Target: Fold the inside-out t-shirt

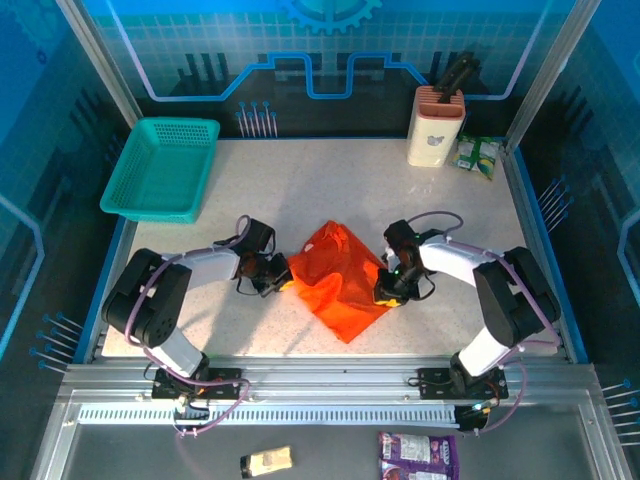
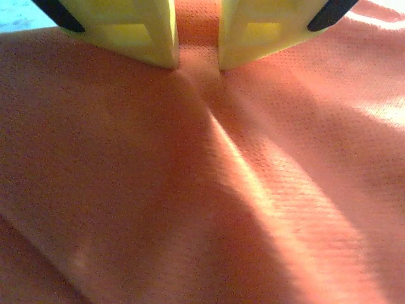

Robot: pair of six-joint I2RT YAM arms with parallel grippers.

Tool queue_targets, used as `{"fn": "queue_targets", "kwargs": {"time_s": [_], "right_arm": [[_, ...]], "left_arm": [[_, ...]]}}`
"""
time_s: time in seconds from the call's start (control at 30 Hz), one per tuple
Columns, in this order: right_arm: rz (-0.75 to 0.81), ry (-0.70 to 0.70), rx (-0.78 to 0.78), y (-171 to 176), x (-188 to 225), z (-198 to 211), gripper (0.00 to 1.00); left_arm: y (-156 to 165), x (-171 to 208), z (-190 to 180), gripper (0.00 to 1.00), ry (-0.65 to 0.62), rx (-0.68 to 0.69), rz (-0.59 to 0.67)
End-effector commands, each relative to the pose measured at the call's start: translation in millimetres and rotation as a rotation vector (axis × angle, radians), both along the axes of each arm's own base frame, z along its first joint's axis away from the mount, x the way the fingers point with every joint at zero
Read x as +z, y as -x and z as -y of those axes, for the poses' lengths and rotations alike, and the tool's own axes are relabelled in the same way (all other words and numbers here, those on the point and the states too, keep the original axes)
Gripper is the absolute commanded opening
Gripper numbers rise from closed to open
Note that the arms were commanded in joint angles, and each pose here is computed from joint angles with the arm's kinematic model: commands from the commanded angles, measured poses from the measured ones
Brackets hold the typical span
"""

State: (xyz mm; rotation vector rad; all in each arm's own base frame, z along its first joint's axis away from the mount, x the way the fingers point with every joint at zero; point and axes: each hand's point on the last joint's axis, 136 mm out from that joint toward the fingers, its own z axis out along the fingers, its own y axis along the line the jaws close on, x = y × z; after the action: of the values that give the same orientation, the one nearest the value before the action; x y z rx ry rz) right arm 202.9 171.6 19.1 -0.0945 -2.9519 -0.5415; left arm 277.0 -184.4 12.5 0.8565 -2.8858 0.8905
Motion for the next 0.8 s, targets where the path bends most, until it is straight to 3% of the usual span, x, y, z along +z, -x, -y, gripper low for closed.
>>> {"fn": "queue_targets", "kwargs": {"time_s": [0.0, 0.17, 0.4, 0.57, 0.77], "right_arm": [[-0.041, -0.082, 0.022, 40, 12, -40, 0.25], [0.005, -0.232, 0.081, 43, 44, -85, 0.25], [0.221, -0.072, 0.067, -41, 72, -42, 0.26], [0.359, 0.026, 0.105, -108, 77, -10, 0.27], [0.347, -0.001, 0.161, -154, 60, -7, 0.33]], "left_arm": [[-60, 2, -11, 0.05, -0.022, -0.009, 0.103], [-85, 13, -40, 0.06, -0.062, 0.019, 0.14], [-102, 63, -68, 0.13, -0.123, -0.012, 0.251], [-104, 106, -43, 0.25, -0.114, -0.147, 0.366], [-93, 118, -7, 0.38, -0.242, -0.345, 0.379]]}}
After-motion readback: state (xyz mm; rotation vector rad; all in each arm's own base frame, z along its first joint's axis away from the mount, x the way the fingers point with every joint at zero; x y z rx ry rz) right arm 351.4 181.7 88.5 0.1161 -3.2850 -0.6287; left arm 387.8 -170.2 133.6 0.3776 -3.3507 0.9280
